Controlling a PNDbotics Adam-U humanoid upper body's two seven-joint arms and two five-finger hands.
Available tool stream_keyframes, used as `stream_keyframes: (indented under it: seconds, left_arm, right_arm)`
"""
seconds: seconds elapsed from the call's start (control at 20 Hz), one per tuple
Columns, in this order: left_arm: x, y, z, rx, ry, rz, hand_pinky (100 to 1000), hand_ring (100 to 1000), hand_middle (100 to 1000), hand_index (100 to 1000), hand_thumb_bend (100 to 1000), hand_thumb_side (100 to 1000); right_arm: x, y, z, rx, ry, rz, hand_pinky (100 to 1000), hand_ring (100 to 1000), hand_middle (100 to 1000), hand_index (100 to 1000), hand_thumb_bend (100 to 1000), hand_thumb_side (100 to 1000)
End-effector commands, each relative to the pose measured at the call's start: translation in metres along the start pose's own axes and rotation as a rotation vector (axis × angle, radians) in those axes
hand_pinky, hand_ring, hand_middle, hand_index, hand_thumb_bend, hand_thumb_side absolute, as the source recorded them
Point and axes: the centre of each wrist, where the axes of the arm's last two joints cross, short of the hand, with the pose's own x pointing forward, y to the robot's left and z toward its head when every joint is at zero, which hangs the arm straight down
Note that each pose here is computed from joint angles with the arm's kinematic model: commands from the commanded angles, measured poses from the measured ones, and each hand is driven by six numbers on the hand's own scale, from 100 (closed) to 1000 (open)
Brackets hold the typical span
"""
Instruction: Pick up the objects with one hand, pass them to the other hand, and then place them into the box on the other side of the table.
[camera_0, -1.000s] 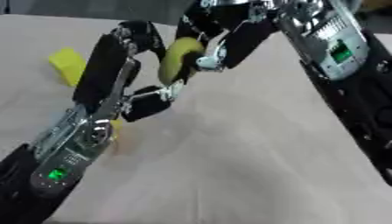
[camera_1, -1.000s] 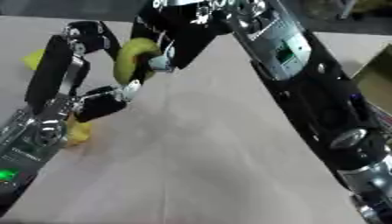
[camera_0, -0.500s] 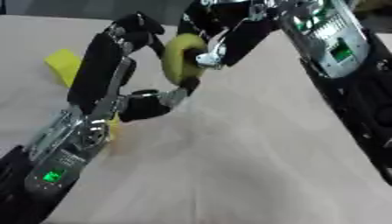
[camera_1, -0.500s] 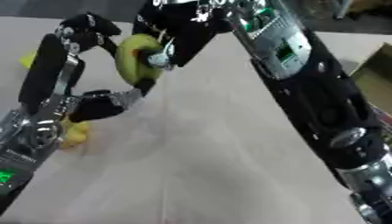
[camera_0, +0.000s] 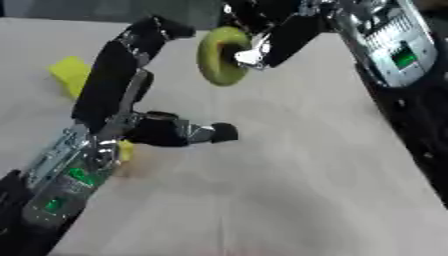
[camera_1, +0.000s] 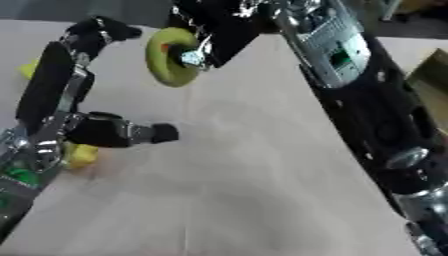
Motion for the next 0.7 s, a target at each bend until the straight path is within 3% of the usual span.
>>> stream_keyframes:
  seconds: [0.05, 0.4, 0.7]
  left_arm:
    - [-0.006, 0.015, 0.0, 0.024, 0.026, -0.042, 735, 719, 684, 835, 1000, 754]
    - [-0.02, 0.037, 0.011, 0.038, 0.127, -0.083, 733, 714, 678, 830, 1000, 725]
    - [-0.039, 0.055, 0.021, 0.054, 0.173, -0.123, 739, 704, 663, 824, 1000, 735]
  right_arm:
    - [0.001, -0.017, 0.029, -0.093, 0.017, 0.019, 647, 672, 349, 506, 100, 100]
    - [-0.034, -0.031, 0.105, -0.361, 0.14, -0.041, 645, 665, 347, 507, 100, 100]
    - [-0.061, -0.034, 0.165, -0.583, 0.3, -0.06, 647, 666, 352, 512, 100, 100]
